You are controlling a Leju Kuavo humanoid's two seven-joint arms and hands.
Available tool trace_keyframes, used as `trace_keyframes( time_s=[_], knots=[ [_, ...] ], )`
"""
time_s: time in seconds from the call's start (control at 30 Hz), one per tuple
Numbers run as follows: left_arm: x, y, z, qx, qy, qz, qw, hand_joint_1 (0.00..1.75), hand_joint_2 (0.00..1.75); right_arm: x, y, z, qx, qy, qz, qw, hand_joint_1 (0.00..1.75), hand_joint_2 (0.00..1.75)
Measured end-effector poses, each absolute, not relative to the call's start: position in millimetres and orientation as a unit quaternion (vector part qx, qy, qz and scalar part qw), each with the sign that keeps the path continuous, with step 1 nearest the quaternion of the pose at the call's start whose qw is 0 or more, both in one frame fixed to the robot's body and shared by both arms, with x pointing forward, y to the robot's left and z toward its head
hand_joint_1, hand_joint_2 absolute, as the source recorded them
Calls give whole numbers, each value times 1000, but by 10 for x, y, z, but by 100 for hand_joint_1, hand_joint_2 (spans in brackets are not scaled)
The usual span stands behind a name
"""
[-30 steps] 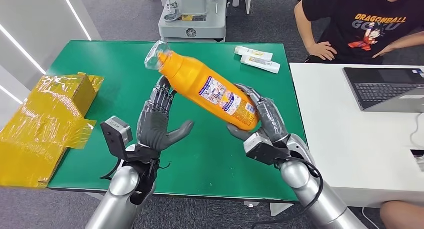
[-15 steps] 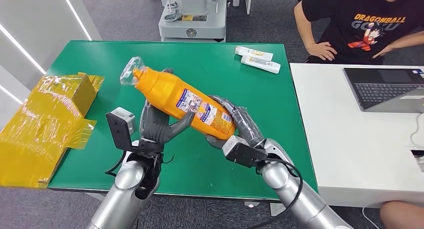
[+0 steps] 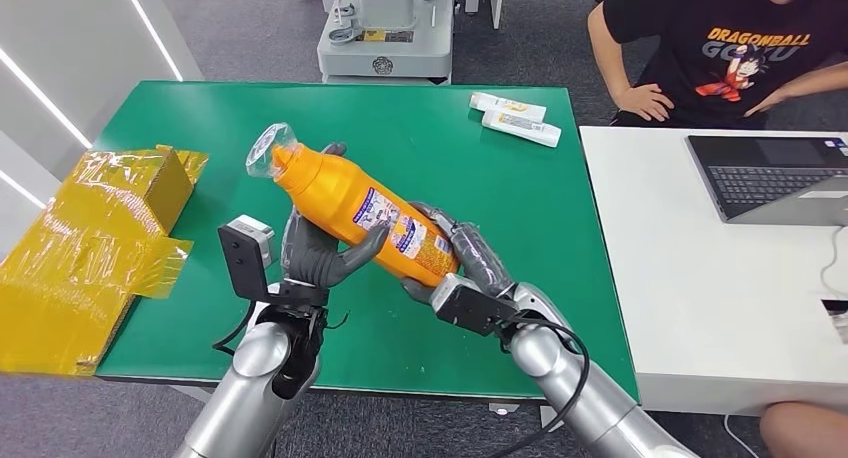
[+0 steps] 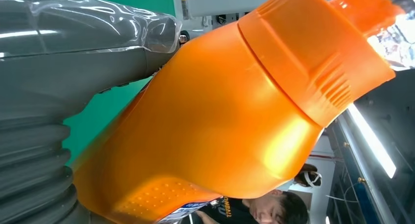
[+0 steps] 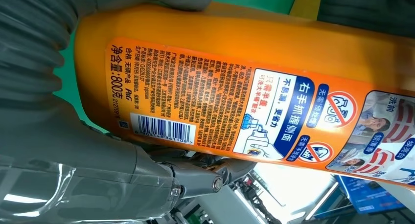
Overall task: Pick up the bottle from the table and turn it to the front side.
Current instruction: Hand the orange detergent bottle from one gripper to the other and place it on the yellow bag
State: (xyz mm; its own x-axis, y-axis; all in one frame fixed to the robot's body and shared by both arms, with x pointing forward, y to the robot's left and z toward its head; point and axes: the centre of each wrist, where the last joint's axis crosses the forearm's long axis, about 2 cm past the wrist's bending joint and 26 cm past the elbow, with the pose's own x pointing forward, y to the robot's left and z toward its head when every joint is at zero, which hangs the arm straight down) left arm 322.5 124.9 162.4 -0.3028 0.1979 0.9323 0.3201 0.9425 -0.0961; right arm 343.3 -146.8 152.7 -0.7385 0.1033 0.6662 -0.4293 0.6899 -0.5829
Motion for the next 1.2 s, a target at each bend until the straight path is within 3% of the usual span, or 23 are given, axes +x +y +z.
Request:
trace_keyframes(
  time_s=[0.07,0.2,0.23,0.33,0.37,0.4,0.83,1.2],
  knots=[
    [3225,1249,1614,-161,-804,-54,570,0,175,3443,-1470,1516,96,-848,386,350,175,175],
    [3224,1247,1591,-163,-801,-54,574,172,175,3454,-1480,1478,95,-843,393,354,168,175],
    [3223,1247,1582,-166,-799,-54,575,175,175,3455,-1483,1467,95,-842,394,355,157,175],
    [3221,1244,1555,-176,-794,-53,580,175,175,3458,-1493,1437,93,-840,399,357,38,175],
    [3220,1242,1548,-178,-793,-53,580,175,175,3459,-1497,1428,91,-839,400,358,6,175],
    [3221,1239,1544,-180,-792,-54,581,175,175,3459,-1500,1418,89,-838,401,359,0,175],
    [3247,1214,1575,-187,-795,-54,575,175,175,3418,-1504,1363,56,-845,397,354,0,175],
    [3274,1284,1569,-154,-805,-61,570,175,175,3266,-1509,1595,9,-891,338,304,0,175]
  ],
)
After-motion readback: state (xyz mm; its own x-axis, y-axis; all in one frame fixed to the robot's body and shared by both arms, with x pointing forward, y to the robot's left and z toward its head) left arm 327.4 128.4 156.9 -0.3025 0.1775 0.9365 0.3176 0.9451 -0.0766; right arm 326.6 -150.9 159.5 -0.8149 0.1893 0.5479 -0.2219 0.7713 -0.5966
